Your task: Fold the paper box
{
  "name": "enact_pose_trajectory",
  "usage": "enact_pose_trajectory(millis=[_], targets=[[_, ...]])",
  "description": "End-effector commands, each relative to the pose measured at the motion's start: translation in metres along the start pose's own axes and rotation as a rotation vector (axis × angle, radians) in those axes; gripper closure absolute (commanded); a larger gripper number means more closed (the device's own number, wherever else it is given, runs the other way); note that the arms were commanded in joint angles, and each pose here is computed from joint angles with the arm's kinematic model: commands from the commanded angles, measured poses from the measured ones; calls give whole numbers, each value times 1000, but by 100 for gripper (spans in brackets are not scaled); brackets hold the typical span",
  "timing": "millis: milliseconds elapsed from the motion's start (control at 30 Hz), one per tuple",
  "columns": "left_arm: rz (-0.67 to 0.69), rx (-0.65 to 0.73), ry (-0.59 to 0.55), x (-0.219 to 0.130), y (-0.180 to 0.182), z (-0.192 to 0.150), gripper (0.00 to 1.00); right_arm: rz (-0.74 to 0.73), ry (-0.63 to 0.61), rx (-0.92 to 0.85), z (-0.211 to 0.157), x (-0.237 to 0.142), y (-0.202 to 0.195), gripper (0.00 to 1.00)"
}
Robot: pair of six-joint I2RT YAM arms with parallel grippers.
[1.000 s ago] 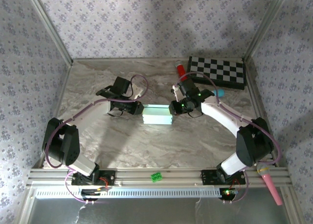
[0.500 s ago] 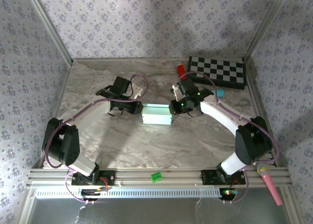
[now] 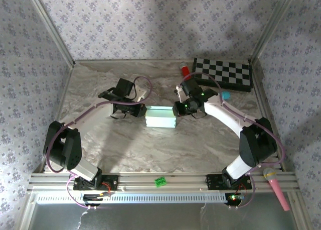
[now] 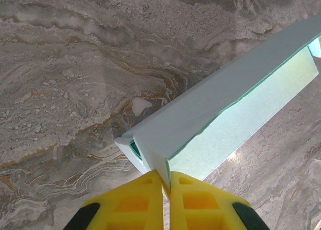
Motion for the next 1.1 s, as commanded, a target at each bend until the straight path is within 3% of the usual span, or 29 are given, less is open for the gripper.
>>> enact_pose_trajectory(millis=[0, 433, 900, 1067], targets=[[-99, 5, 46, 11, -20, -7, 92, 80, -18, -41, 12, 6, 20, 82], [-89, -32, 14, 17, -29, -8, 90, 27, -8, -70, 18, 12, 24, 82], [-85, -35, 23, 19, -28, -9, 88, -33, 59, -79, 1, 18, 17, 85], [-106, -35, 2, 16, -32, -5, 82, -39, 61, -81, -1, 19, 16, 85]])
Point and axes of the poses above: each hand's point on the last joint's axis, 136 mm out from that joint toward the fingers, its own x axis out along the fingers, its own y axis along the line the jaws close on, z = x × y, the point moved 8 cm from there along -x, back along the fingers, and after that the axes turned 2 degrees about -x, right-handed, at the moved point
